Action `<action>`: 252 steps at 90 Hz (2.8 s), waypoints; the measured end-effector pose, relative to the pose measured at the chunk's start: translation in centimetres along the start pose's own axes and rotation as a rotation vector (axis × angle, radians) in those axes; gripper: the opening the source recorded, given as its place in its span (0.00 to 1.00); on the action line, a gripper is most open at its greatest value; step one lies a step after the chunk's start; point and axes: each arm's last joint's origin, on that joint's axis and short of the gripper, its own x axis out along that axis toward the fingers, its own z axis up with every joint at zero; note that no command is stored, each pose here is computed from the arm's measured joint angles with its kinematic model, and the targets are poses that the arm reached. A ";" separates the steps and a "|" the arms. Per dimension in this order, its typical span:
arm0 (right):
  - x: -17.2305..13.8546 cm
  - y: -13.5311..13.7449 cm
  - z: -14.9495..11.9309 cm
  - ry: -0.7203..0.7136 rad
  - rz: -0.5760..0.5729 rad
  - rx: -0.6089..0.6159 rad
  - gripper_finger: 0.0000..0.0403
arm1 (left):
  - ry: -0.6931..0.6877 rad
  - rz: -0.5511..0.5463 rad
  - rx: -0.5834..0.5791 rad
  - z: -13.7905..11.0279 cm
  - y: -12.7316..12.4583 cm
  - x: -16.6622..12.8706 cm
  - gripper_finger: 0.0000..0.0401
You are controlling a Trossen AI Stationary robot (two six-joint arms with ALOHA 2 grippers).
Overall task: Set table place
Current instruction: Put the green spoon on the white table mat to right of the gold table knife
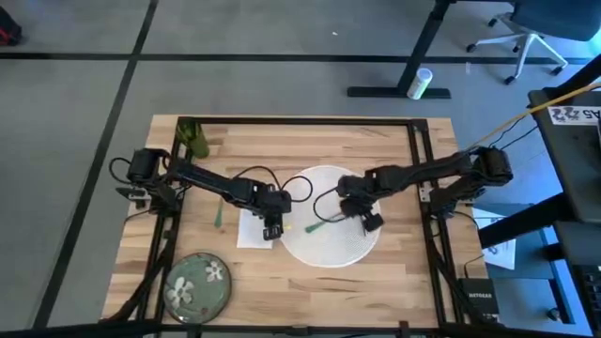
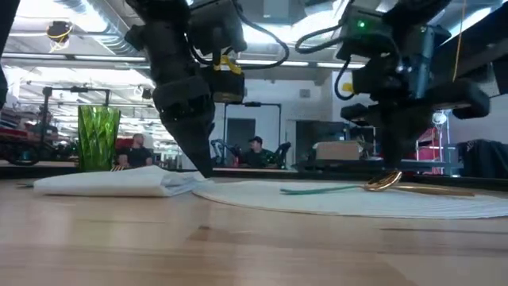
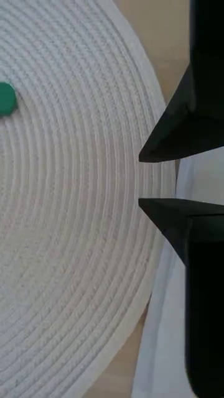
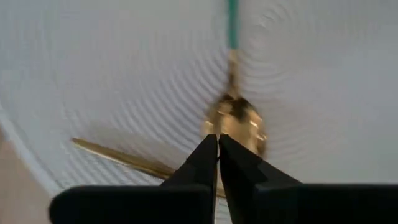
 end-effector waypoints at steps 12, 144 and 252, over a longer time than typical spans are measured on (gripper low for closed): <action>0.0 -0.8 -0.2 0.032 -0.112 0.058 0.01 | 0.000 -0.001 0.001 0.0 -0.1 0.0 0.22; 1.7 -0.7 -0.1 0.086 -0.037 0.055 0.01 | -0.016 -0.004 0.006 0.1 -0.1 0.0 0.22; -7.2 -1.3 -0.9 -0.205 -0.396 0.178 0.01 | -0.076 0.187 0.122 0.0 0.7 -4.6 0.22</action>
